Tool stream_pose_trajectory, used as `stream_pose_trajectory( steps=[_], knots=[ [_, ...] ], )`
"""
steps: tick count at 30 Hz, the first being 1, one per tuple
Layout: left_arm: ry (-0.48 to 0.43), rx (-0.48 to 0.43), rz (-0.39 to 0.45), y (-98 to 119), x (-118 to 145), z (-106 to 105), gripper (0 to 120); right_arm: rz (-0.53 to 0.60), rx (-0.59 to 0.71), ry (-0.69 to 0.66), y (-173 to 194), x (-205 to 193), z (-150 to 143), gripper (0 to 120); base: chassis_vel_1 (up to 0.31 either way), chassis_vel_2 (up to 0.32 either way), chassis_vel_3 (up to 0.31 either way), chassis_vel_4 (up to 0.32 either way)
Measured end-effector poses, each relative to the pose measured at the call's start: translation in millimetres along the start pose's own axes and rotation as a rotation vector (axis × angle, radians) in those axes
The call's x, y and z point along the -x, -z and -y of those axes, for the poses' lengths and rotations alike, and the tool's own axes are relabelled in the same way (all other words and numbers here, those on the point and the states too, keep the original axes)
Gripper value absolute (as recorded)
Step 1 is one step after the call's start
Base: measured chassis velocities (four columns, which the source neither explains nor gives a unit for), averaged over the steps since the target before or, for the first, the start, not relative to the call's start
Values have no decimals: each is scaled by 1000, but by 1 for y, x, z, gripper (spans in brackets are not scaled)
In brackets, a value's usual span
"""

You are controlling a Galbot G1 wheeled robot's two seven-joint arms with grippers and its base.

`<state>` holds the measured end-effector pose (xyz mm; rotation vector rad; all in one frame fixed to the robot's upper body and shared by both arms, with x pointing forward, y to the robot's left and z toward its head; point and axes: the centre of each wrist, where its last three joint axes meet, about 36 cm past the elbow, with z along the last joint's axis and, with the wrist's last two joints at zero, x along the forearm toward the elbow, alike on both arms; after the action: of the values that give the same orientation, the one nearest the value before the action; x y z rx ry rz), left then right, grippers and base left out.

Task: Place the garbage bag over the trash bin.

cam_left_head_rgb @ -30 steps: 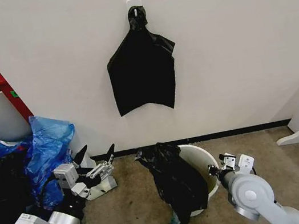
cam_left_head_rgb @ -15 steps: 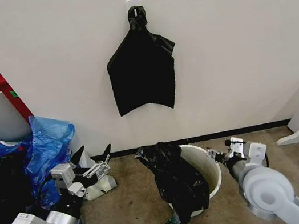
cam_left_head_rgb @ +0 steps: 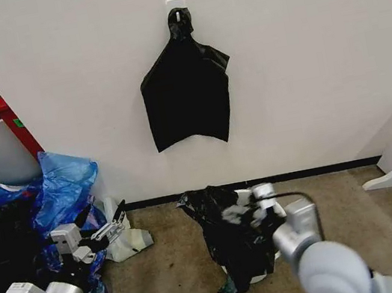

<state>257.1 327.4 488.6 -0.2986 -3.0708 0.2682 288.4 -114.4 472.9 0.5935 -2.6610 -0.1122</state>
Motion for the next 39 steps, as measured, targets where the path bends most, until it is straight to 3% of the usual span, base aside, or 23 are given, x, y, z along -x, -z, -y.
stream_pose_trajectory(
  steps=[7, 14, 22, 35, 39],
  knots=[
    [2, 3, 1, 2, 1, 0, 100, -62, 9, -1, -19, 16, -14, 100, 0, 0, 0, 0],
    [1, -8, 5, 2, 0, 3, 100, -121, 25, -44, -31, 32, -13, 79, 0, 0, 0, 0],
    [-3, -14, 8, 2, 0, 5, 100, -149, 30, -56, -36, 34, -17, 77, 0, 0, 0, 0],
    [-20, -23, 16, 3, 2, 9, 100, -165, 5, -102, -45, 39, -12, 45, 0, 0, 0, 0],
    [-25, -27, 16, 2, 3, 10, 100, -162, 2, -113, -45, 39, -9, 27, 0, 0, 0, 0]
  ],
)
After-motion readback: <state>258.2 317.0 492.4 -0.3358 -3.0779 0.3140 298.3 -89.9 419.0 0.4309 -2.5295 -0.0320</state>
